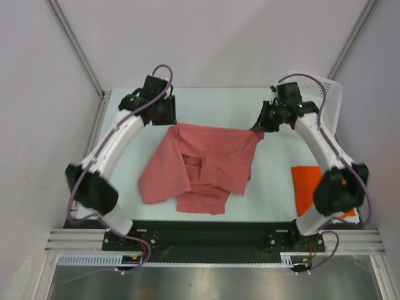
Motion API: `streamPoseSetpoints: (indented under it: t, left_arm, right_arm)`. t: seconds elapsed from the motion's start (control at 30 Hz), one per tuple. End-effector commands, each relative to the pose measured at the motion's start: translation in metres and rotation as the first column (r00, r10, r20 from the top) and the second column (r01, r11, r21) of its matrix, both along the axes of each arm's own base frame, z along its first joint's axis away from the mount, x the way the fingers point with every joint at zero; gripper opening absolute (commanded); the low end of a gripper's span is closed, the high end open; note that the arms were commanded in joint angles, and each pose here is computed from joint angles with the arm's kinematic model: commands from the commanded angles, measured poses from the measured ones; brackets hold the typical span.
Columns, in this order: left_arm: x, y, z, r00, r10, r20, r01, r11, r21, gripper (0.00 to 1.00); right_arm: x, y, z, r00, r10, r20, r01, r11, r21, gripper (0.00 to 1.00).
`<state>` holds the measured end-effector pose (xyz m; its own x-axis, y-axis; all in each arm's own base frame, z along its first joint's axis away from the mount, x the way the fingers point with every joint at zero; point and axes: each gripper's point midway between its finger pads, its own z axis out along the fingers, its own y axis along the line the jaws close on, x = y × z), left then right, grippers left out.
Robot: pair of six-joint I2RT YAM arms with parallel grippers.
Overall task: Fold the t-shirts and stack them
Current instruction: Flatten the tshirt out
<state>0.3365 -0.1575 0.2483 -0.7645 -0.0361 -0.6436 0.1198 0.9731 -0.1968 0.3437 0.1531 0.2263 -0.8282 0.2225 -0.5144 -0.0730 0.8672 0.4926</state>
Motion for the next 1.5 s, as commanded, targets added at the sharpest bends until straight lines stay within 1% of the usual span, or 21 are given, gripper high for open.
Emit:
streamPoseSetpoints:
  t: [0.0, 0.03, 0.07, 0.1, 0.13, 0.17, 0.23, 0.27, 0.3, 0.33, 0.4, 0.43, 0.6, 0.77, 0.8, 0.9, 0.97, 1.1, 1.33, 1.37, 1.47]
  left_arm:
    - [0.039, 0.032, -0.020, 0.992, 0.088, -0.092, -0.071, 0.982, 0.175, 0.48]
    - [0.041, 0.032, -0.018, 0.992, 0.090, -0.085, -0.074, 0.981, 0.176, 0.57]
    - [0.038, 0.032, -0.021, 0.992, 0.094, -0.090, -0.077, 0.982, 0.170, 0.62]
    - [0.037, 0.029, -0.019, 0.994, 0.084, -0.075, -0.072, 0.986, 0.150, 0.66]
    - [0.027, 0.032, -0.033, 0.990, 0.086, -0.108, -0.068, 0.985, 0.159, 0.72]
    - [0.017, 0.033, -0.028, 0.992, 0.079, -0.099, -0.065, 0.988, 0.137, 0.74]
    - [-0.005, 0.030, -0.039, 0.992, 0.047, -0.114, -0.037, 0.996, 0.085, 0.73]
    - [-0.012, 0.032, -0.045, 0.992, 0.049, -0.114, -0.039, 0.996, 0.083, 0.71]
    - [-0.023, 0.021, -0.049, 0.991, 0.000, -0.132, 0.003, 1.000, 0.020, 0.67]
    - [-0.043, 0.014, -0.071, 0.981, -0.046, -0.187, 0.043, 0.999, -0.018, 0.62]
    - [-0.057, -0.008, -0.072, 0.980, -0.130, -0.148, 0.112, 0.986, -0.124, 0.57]
    - [-0.074, -0.020, -0.092, 0.966, -0.179, -0.188, 0.156, 0.979, -0.132, 0.56]
    - [-0.094, -0.062, -0.133, 0.911, -0.293, -0.290, 0.269, 0.956, -0.121, 0.58]
    - [-0.079, -0.094, -0.153, 0.881, -0.368, -0.297, 0.369, 0.928, -0.053, 0.61]
    - [-0.075, -0.095, -0.161, 0.879, -0.359, -0.313, 0.367, 0.930, -0.037, 0.60]
    - [-0.065, -0.099, -0.183, 0.868, -0.344, -0.358, 0.369, 0.930, 0.002, 0.46]
    - [-0.061, -0.102, -0.197, 0.859, -0.333, -0.389, 0.365, 0.931, 0.009, 0.42]
    - [-0.061, -0.108, -0.208, 0.844, -0.346, -0.409, 0.376, 0.926, -0.006, 0.40]
    - [-0.061, -0.115, -0.219, 0.835, -0.357, -0.419, 0.376, 0.926, -0.040, 0.47]
    - [-0.063, -0.115, -0.220, 0.831, -0.361, -0.423, 0.380, 0.924, -0.043, 0.46]
    - [-0.064, -0.115, -0.222, 0.826, -0.374, -0.422, 0.391, 0.919, -0.050, 0.34]
  right_arm:
    - [0.064, -0.024, -0.009, 0.996, -0.084, -0.010, 0.084, 0.996, -0.013, 0.11]
    - [0.077, -0.025, -0.041, 0.992, -0.079, -0.095, 0.076, 0.996, -0.034, 0.15]
    - [0.075, -0.024, -0.050, 0.988, -0.058, -0.145, 0.052, 0.997, -0.050, 0.18]
    - [0.087, -0.025, -0.040, 0.992, -0.040, -0.122, 0.030, 0.996, -0.079, 0.24]
    - [0.080, -0.027, -0.050, 0.985, -0.038, -0.169, 0.017, 0.992, -0.126, 0.27]
    - [0.081, -0.027, -0.056, 0.983, -0.029, -0.181, 0.001, 0.988, -0.153, 0.31]
    - [0.064, -0.032, -0.068, 0.979, -0.042, -0.201, -0.005, 0.974, -0.227, 0.43]
    - [0.064, -0.033, -0.061, 0.983, -0.045, -0.179, 0.002, 0.972, -0.233, 0.43]
    - [0.057, -0.033, -0.062, 0.983, -0.041, -0.180, -0.002, 0.973, -0.232, 0.49]
    - [0.039, -0.031, -0.080, 0.975, -0.021, -0.222, -0.029, 0.975, -0.220, 0.50]
    - [0.016, -0.029, -0.076, 0.980, 0.001, -0.200, -0.041, 0.980, -0.194, 0.55]
    - [-0.001, -0.029, -0.093, 0.973, 0.008, -0.231, -0.052, 0.981, -0.187, 0.57]
    - [-0.060, -0.015, -0.111, 0.961, 0.097, -0.258, -0.121, 0.990, -0.079, 0.62]
    - [-0.100, -0.006, -0.145, 0.936, 0.106, -0.337, -0.105, 0.994, 0.020, 0.63]
    - [-0.103, -0.004, -0.147, 0.934, 0.109, -0.339, -0.105, 0.994, 0.033, 0.63]
    - [-0.105, 0.001, -0.151, 0.936, 0.114, -0.334, -0.102, 0.993, 0.055, 0.62]
    - [-0.104, 0.001, -0.152, 0.936, 0.112, -0.335, -0.100, 0.994, 0.053, 0.61]
    - [-0.103, 0.000, -0.156, 0.936, 0.115, -0.334, -0.108, 0.993, 0.040, 0.61]
    - [-0.101, 0.002, -0.177, 0.918, 0.118, -0.380, -0.108, 0.993, 0.048, 0.60]
    - [-0.100, 0.003, -0.180, 0.916, 0.117, -0.384, -0.106, 0.993, 0.049, 0.60]
    - [-0.096, 0.004, -0.188, 0.910, 0.102, -0.402, -0.091, 0.995, 0.048, 0.59]
